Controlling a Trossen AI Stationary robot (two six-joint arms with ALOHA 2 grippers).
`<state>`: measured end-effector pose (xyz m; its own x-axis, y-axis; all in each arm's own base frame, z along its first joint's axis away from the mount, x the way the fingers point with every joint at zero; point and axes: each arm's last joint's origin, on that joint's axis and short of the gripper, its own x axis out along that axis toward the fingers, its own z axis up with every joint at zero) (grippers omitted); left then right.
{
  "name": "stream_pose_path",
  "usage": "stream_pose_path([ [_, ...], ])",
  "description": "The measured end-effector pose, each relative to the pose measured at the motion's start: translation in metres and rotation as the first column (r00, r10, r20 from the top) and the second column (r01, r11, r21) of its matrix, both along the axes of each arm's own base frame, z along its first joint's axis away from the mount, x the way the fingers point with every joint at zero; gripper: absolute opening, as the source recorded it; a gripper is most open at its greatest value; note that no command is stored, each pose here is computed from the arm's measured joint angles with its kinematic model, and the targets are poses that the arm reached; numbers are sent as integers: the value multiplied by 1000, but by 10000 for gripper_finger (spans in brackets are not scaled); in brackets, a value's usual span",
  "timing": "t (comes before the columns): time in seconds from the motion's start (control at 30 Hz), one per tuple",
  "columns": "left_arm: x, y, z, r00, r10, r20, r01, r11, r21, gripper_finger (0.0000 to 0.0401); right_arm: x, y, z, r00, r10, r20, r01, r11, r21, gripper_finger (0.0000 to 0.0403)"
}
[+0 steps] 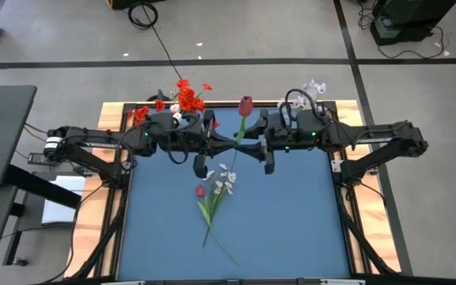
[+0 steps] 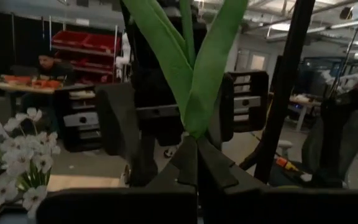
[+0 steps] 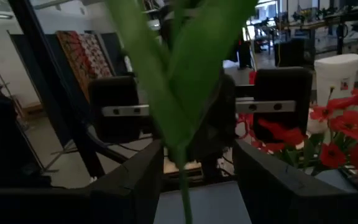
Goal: Sort flowers into vase by color
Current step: Put the left red flowers into the transparent flower vase
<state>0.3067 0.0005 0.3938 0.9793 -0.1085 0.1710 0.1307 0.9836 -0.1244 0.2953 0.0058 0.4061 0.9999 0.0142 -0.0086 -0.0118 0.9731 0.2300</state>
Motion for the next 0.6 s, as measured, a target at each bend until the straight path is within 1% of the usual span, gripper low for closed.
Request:
stream_pose_path([
  [0.17,1,0,-2,1000,1,-17,-1,1000,1,0,5,1,-4,1000,3,-2,-3,1000,3,185],
  [0.43,1,-2,-6,999,-6,-54,6,1000,-6,0,4,1,2,999,0,49,-1,1000,6,131],
  [0.5,1,-2,-6,998,-4,-55,4,1000,-6,0,4,1,3,998,-14,60,13,1000,16,111],
  [0.6,1,-2,-6,999,0,-54,0,1000,0,0,4,1,4,997,-32,67,30,999,25,61],
])
